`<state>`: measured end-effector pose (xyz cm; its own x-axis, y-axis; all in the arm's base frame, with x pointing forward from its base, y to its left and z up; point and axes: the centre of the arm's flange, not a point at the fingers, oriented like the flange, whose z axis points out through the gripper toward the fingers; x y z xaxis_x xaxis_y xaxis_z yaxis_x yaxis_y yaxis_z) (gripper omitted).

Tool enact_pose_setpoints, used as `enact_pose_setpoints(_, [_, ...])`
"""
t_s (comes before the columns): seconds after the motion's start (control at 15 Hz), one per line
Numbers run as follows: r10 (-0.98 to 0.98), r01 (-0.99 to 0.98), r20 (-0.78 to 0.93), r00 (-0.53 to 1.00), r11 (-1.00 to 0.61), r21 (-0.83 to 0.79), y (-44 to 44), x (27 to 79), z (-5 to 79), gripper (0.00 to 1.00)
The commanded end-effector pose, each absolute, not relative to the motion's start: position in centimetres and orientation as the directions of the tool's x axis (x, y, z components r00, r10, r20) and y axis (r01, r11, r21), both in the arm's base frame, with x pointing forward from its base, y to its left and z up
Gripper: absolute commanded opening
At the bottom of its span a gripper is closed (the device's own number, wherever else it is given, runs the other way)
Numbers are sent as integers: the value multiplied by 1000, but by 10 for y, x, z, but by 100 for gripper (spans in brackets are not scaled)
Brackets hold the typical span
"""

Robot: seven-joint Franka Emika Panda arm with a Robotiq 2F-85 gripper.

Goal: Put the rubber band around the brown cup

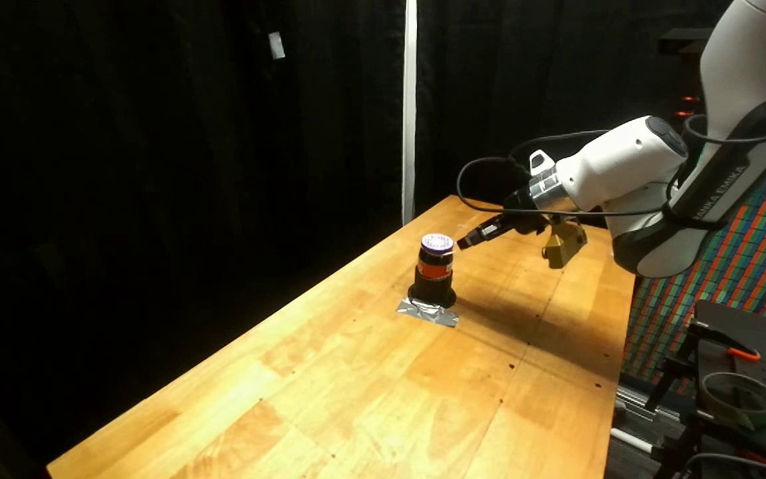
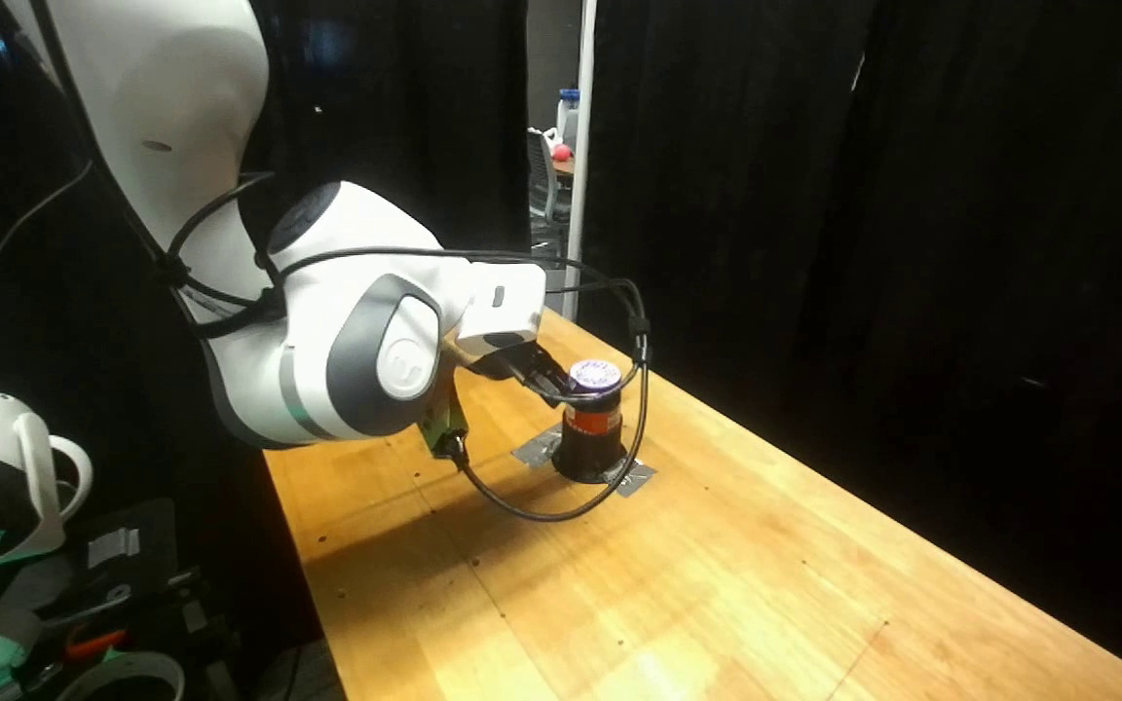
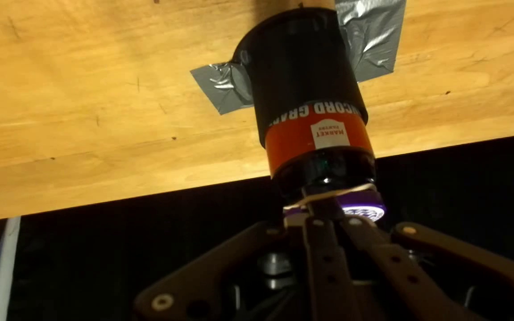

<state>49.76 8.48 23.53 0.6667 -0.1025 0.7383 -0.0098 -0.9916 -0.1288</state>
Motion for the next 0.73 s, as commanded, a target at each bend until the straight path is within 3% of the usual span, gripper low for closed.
enact_pose_setpoints(0.0, [-73, 34, 779, 623, -992, -120, 90, 484, 226, 1])
enact_pose_setpoints(0.27, [-48, 69, 805, 592, -991, -110, 100, 479, 218, 1])
enact_pose_setpoints(0.33, [-41, 68, 803, 594, -993, -101, 102, 478, 220, 26])
enact_pose_setpoints(0.4, [-44, 62, 795, 605, -993, -102, 100, 479, 223, 27])
enact_pose_setpoints(0.67, [1, 44, 600, 800, -997, -56, 88, 486, 242, 57])
